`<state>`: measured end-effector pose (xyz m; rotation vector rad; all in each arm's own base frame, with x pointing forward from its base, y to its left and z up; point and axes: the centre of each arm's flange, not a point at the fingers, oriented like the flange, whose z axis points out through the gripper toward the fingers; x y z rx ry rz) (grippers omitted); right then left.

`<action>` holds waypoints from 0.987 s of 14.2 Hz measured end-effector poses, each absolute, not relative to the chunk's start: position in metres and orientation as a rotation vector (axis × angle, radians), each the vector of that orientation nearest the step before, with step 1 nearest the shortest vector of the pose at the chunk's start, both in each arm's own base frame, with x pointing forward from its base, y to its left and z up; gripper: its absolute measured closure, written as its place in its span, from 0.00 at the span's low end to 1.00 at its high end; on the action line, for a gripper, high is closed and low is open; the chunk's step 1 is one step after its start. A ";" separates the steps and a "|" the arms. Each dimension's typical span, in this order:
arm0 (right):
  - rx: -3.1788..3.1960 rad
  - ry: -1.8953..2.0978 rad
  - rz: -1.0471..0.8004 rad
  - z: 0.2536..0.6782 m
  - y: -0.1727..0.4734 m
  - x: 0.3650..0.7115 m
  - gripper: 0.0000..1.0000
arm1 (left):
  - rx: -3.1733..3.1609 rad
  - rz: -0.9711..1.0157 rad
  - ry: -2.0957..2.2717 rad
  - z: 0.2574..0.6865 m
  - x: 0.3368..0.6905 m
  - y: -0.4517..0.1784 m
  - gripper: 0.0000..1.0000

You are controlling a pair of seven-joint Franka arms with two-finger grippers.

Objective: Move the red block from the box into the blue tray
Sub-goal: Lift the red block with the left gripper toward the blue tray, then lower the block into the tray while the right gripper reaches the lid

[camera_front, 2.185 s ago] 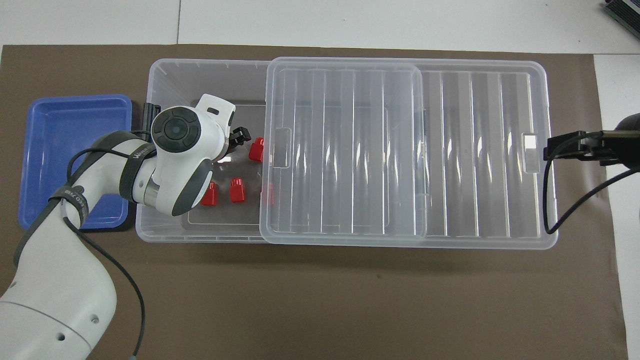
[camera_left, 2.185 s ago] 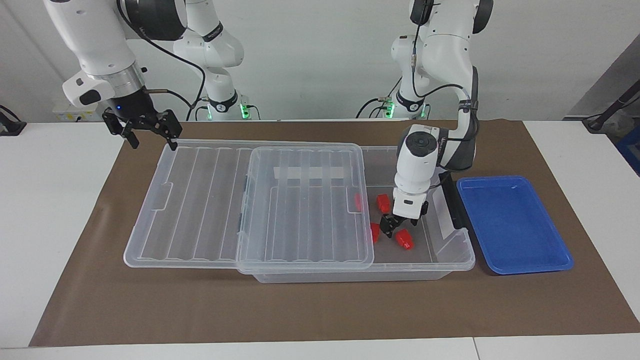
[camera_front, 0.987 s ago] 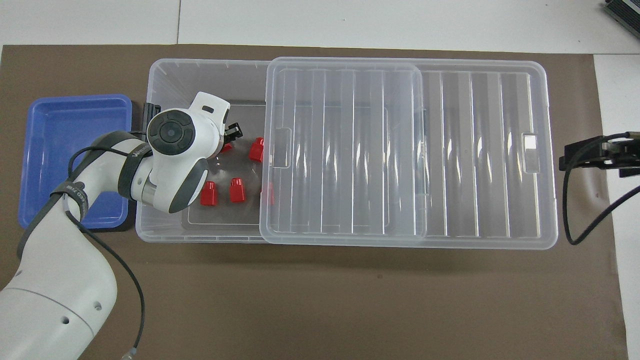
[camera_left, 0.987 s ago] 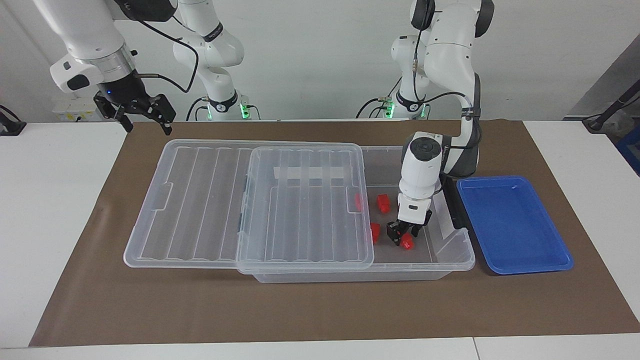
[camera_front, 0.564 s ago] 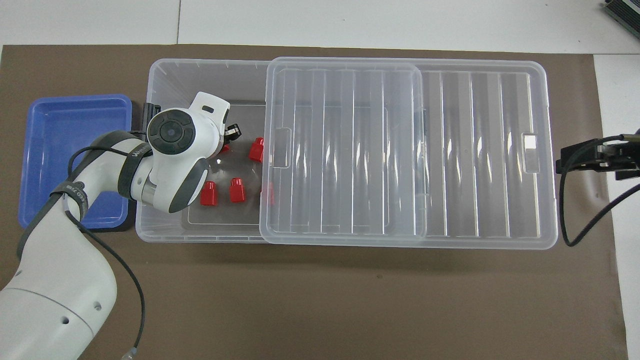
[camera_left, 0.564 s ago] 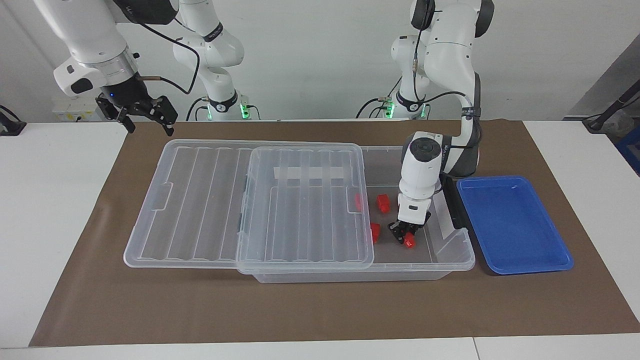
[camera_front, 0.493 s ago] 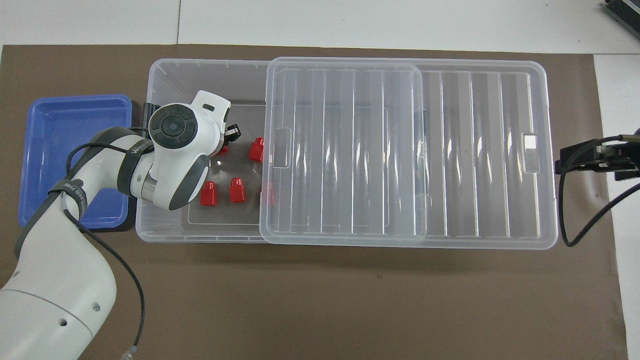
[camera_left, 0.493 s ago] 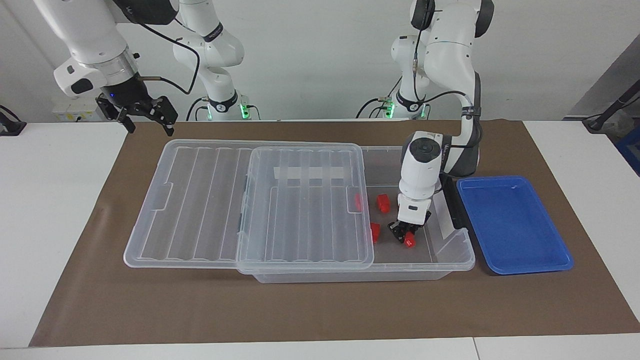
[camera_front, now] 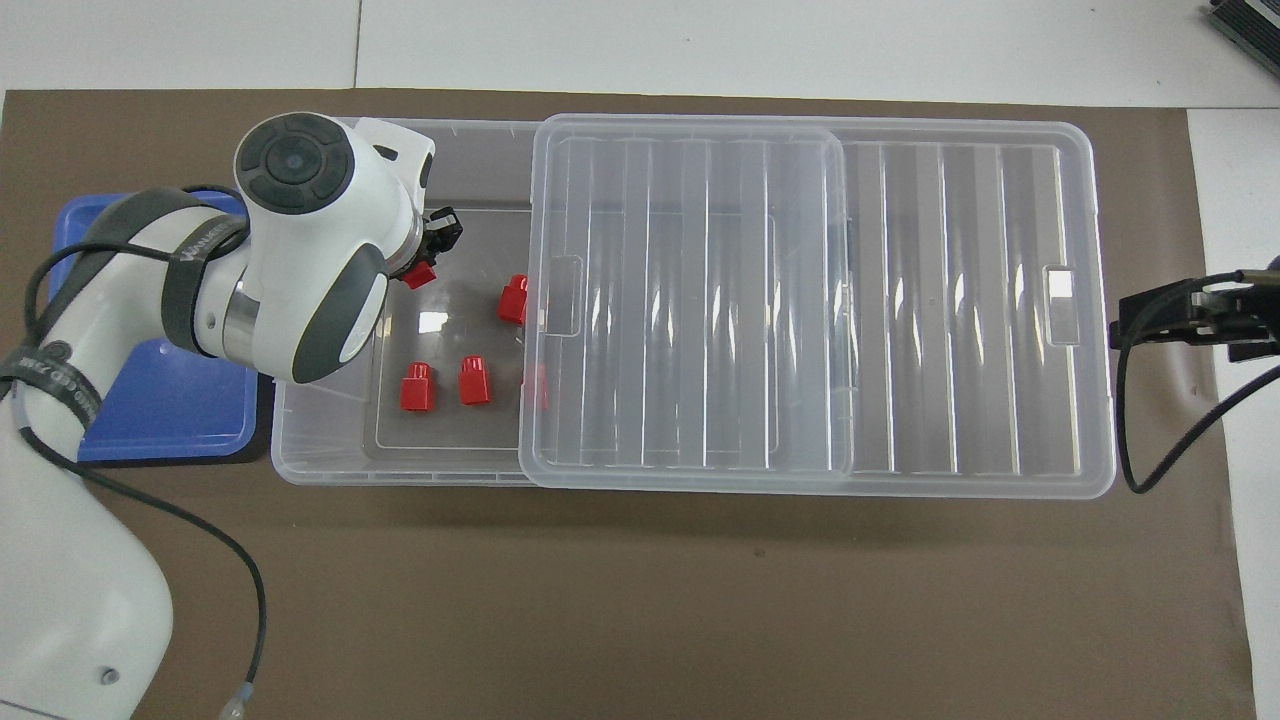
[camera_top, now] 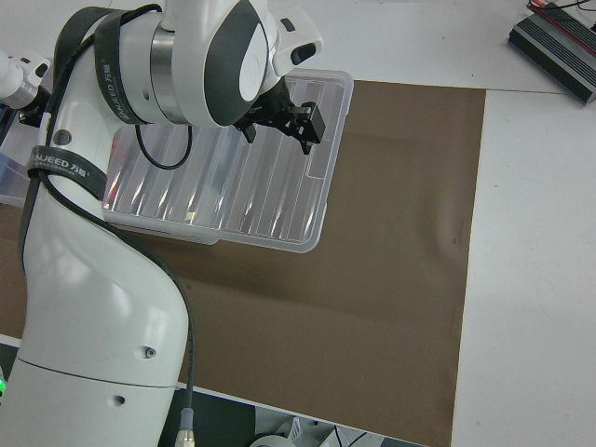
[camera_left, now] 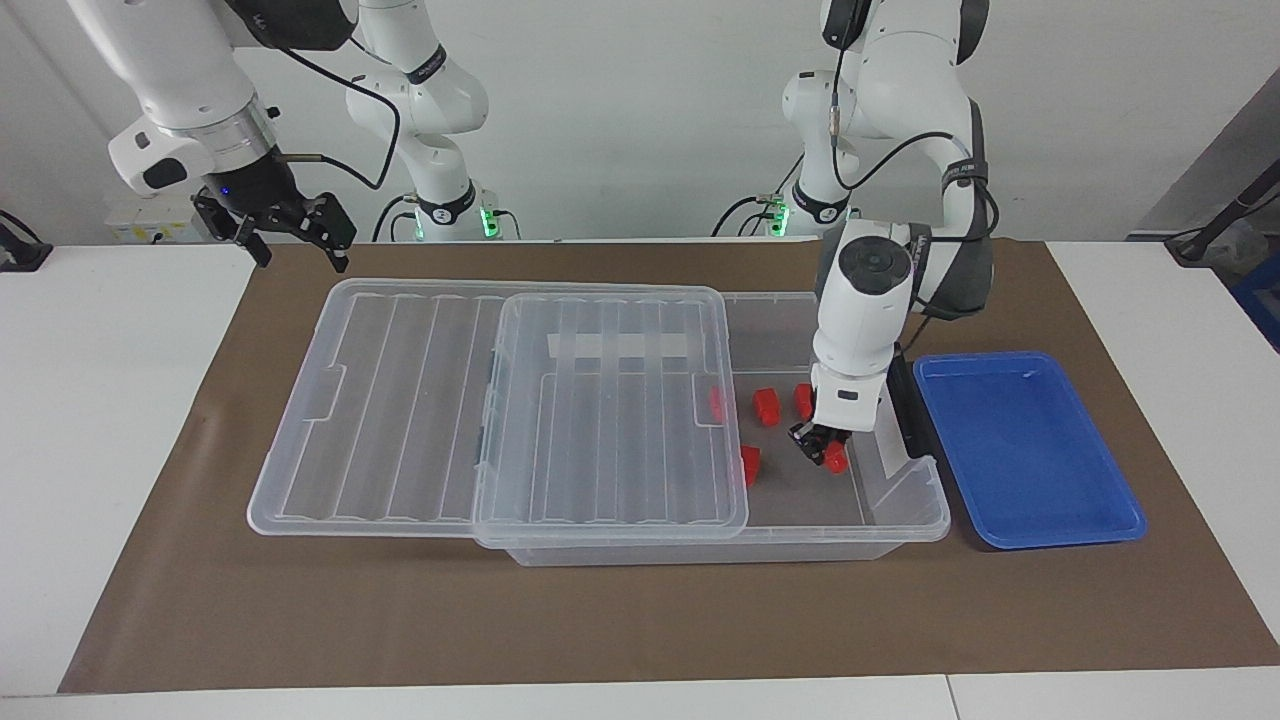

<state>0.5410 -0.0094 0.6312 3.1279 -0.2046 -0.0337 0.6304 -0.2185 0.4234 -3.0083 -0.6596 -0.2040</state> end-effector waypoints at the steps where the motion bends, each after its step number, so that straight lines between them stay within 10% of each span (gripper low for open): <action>1: 3.128 -0.205 -0.034 0.631 -0.009 0.541 0.00 | -2.998 -0.191 -0.672 0.441 0.625 -0.214 0.66; 10: 3.127 -0.204 -0.012 0.632 -0.010 0.543 0.05 | -3.027 0.098 -0.363 0.565 0.622 -0.065 0.66; 14: 3.127 -0.226 0.027 0.619 -0.017 0.549 0.48 | -3.075 0.072 -0.093 0.570 0.623 0.040 0.66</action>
